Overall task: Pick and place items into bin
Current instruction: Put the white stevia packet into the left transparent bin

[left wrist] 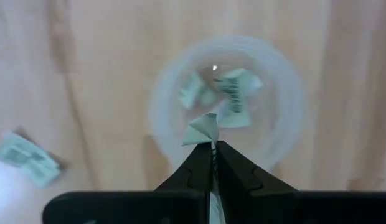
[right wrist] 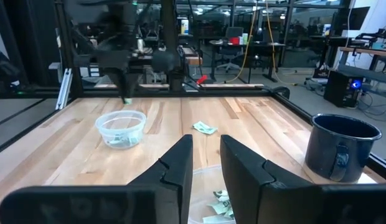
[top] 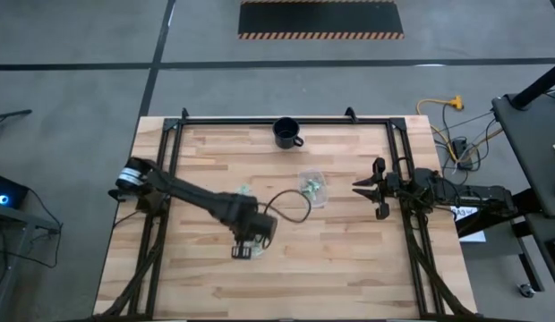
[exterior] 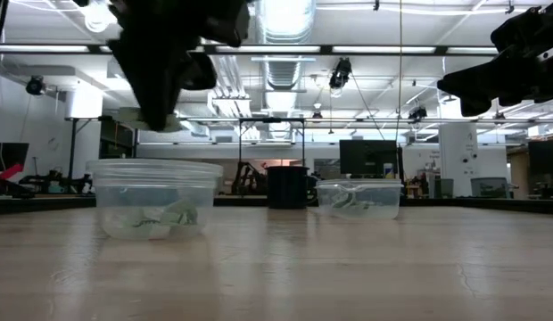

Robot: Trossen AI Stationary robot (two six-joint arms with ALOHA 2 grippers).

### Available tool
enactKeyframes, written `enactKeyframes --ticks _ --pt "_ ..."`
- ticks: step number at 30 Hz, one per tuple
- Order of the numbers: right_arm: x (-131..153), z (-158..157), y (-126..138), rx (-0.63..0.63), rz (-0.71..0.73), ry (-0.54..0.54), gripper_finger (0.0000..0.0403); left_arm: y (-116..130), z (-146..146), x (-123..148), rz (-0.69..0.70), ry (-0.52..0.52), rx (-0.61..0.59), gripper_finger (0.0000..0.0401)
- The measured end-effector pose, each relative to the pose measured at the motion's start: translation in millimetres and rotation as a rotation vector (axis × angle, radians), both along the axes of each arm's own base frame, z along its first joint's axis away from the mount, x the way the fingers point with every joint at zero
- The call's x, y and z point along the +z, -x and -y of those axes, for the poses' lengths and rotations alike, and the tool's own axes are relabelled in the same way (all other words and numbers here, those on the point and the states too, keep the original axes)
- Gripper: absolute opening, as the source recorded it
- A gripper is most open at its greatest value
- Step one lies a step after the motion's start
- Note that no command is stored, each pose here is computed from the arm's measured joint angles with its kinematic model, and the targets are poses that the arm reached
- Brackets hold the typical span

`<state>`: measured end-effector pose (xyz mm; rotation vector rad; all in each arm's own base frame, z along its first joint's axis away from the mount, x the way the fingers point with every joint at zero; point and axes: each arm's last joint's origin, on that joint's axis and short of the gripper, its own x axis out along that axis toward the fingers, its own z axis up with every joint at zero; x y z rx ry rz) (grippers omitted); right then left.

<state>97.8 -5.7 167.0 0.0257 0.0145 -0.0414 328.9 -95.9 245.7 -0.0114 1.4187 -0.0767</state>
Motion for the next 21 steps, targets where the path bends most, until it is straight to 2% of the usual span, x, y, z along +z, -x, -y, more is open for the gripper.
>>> enactKeyframes --ticks 6,21 --pt "0.0 0.0 0.0 0.0 0.0 0.001 0.0072 4.4 22.2 0.5 0.024 0.018 -0.011 0.0" --pt "0.0 0.0 0.0 0.0 0.0 0.0 0.0072 1.9 20.4 1.1 0.041 0.024 -0.02 0.0"
